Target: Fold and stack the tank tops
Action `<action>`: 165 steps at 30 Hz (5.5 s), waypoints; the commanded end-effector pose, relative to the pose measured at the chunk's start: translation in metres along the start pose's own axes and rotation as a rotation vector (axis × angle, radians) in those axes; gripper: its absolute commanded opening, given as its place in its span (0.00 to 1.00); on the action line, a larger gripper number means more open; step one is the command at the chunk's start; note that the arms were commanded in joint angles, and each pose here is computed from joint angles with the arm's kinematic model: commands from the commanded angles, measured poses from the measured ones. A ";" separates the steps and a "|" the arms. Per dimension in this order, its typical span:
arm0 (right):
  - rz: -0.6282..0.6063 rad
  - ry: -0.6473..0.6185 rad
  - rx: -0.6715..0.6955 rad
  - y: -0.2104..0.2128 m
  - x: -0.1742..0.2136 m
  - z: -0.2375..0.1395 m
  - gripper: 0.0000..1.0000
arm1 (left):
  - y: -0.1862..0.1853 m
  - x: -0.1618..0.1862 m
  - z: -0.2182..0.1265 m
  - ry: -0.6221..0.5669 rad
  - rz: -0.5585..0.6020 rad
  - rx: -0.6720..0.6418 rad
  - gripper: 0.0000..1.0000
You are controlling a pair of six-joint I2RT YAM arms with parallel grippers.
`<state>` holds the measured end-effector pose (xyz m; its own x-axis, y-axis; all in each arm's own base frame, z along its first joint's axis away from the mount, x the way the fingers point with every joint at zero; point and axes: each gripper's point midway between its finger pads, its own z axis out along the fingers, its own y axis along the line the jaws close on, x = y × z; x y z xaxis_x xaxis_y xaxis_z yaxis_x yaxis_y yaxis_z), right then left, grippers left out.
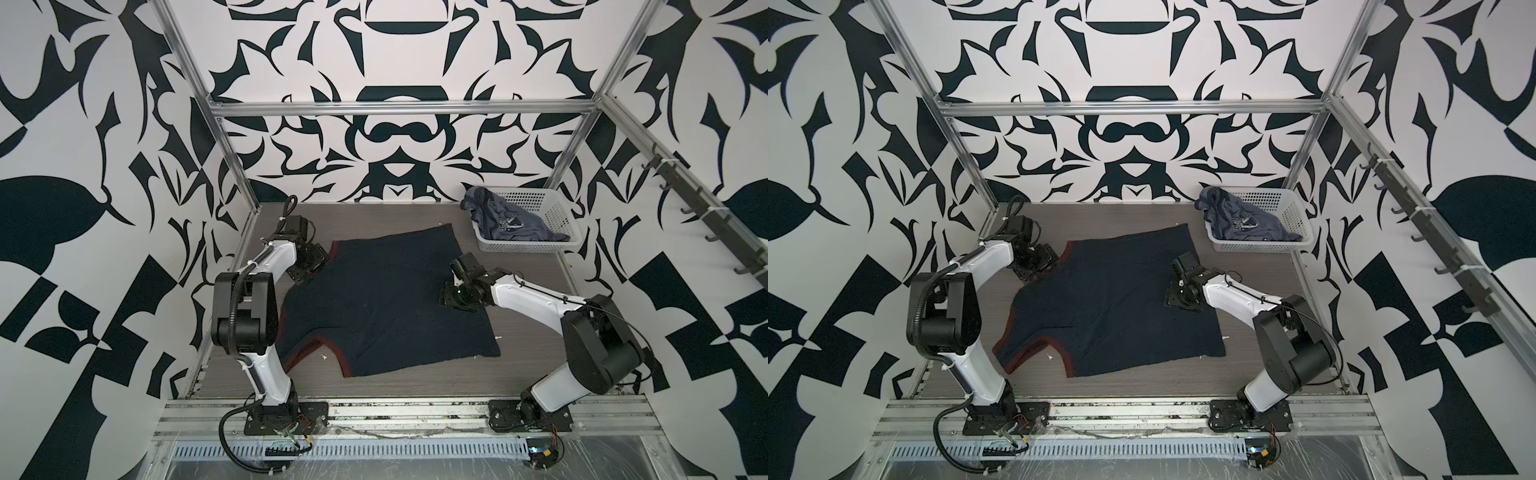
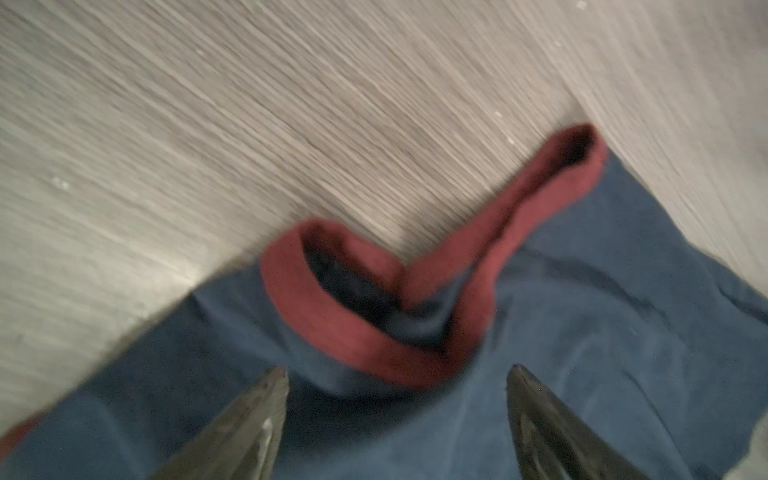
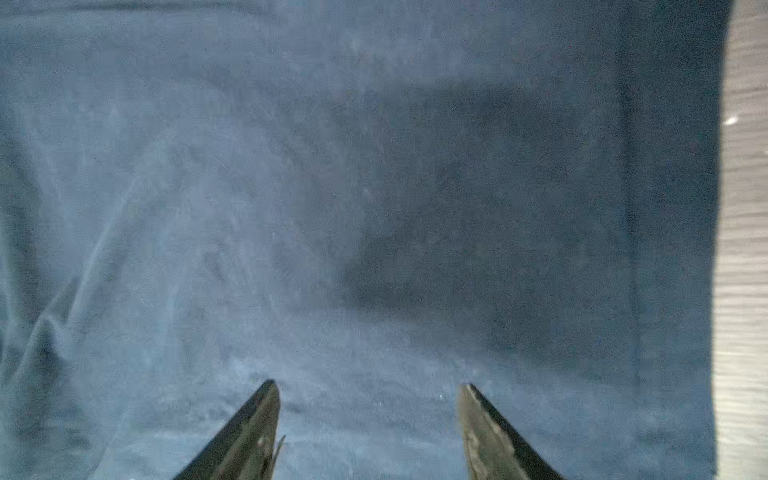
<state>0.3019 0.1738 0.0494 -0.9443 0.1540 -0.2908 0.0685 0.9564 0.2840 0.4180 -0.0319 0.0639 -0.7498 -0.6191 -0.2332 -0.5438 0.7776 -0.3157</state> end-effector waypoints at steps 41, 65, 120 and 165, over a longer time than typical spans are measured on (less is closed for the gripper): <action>0.103 0.059 0.166 -0.063 0.026 0.020 0.72 | 0.022 -0.010 0.013 -0.020 0.114 -0.266 0.34; 0.106 0.087 0.194 -0.072 0.030 0.026 0.72 | -0.102 0.185 -0.087 -0.169 0.549 -0.068 0.67; 0.100 0.114 0.220 -0.077 0.035 0.034 0.72 | -0.024 0.015 -0.083 -0.392 0.272 -0.155 0.09; 0.033 0.106 0.149 -0.056 0.019 0.027 0.71 | -0.105 -0.020 0.074 -0.002 0.344 0.013 0.48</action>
<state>0.3088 0.1410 0.0216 -0.9520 0.1742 -0.2517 0.1254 0.9720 0.1987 0.5204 -0.1104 0.0475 -0.8685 -0.3347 -0.3655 -0.2548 0.9341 -0.2499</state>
